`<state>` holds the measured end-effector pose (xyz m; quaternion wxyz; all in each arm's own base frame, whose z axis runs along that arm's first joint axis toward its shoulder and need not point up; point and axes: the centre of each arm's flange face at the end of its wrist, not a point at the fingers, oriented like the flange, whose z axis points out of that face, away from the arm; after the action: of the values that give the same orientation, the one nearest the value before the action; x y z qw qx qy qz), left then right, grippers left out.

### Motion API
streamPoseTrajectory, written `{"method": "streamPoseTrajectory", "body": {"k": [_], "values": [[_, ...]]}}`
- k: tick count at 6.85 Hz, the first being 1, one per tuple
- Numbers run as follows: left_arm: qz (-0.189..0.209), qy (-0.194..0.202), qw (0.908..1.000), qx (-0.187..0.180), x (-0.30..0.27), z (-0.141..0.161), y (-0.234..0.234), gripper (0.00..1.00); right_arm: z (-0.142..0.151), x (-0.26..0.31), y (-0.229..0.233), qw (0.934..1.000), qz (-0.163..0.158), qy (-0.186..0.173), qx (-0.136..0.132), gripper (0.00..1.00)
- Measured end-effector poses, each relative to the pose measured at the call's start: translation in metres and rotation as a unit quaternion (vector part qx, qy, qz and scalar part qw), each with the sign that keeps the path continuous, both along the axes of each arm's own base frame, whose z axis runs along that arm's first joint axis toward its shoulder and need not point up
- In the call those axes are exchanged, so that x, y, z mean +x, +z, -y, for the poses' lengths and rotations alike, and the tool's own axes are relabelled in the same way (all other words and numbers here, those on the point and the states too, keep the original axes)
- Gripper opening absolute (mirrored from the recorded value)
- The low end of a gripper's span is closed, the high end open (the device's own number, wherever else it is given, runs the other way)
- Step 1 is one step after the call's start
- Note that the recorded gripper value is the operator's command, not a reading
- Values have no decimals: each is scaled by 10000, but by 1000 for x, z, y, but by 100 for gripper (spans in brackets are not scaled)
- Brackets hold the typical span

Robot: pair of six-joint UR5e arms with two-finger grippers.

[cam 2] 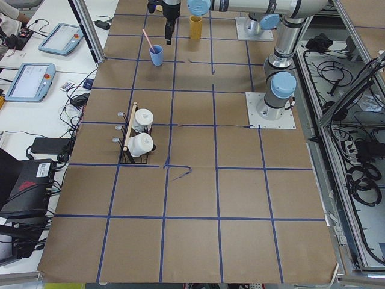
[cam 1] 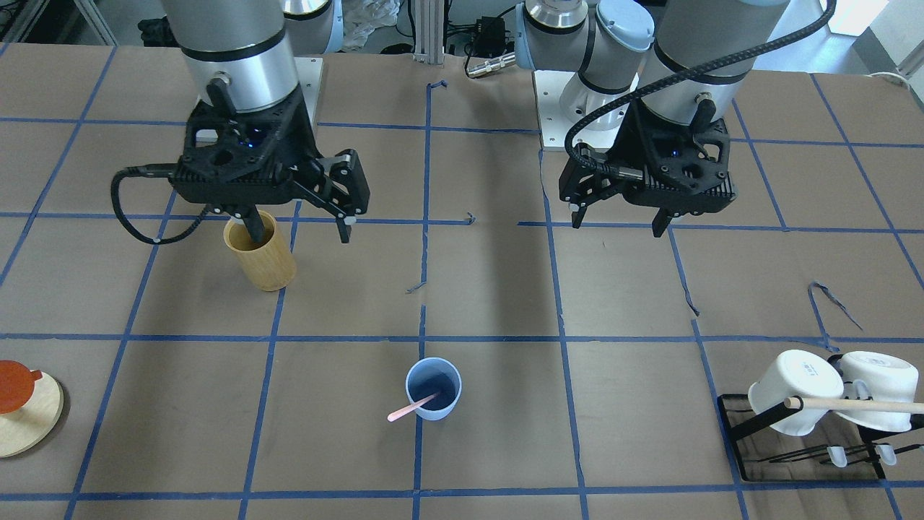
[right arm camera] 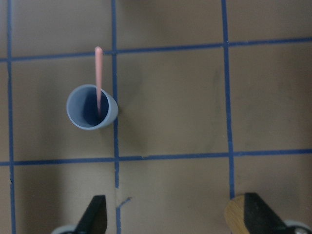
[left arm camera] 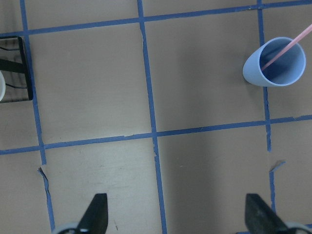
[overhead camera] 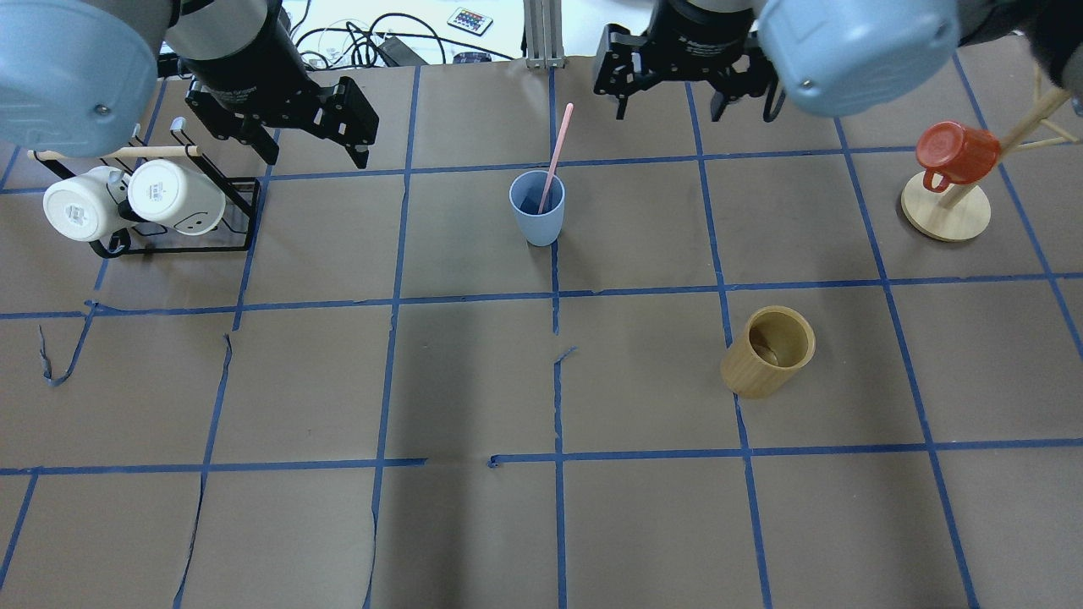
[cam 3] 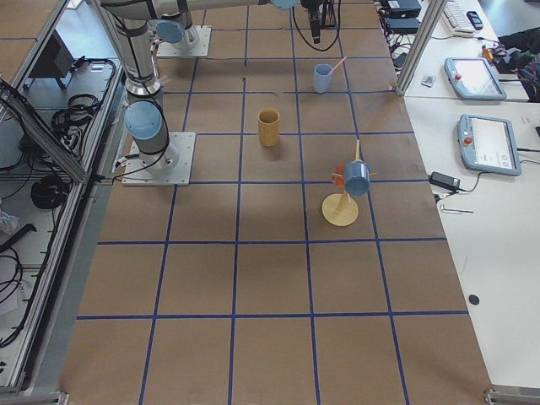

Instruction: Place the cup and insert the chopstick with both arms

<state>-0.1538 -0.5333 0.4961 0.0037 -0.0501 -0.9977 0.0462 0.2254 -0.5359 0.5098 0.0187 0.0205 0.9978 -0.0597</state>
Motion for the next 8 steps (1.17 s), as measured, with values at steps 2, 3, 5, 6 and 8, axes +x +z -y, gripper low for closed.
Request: {"method": "streamPoseTrajectory", "body": {"k": [2,3,5,6,8], "values": [[0,0,10000,5,0,0,-1,100,-12,-47,-1,9963,-169,369,762,100],[-29,3,10000,1,-1,1,-1,100,-21,-64,0,9942,-190,538,916,100],[-108,12,9999,-3,-1,0,-3,100,-38,-84,-7,9931,-186,534,1032,100],[-121,23,9999,-10,0,0,-3,100,-43,-96,-11,9931,-174,438,1070,100],[-134,71,9999,-10,-1,0,-4,100,-48,-108,-13,9934,-160,297,1093,100]]}}
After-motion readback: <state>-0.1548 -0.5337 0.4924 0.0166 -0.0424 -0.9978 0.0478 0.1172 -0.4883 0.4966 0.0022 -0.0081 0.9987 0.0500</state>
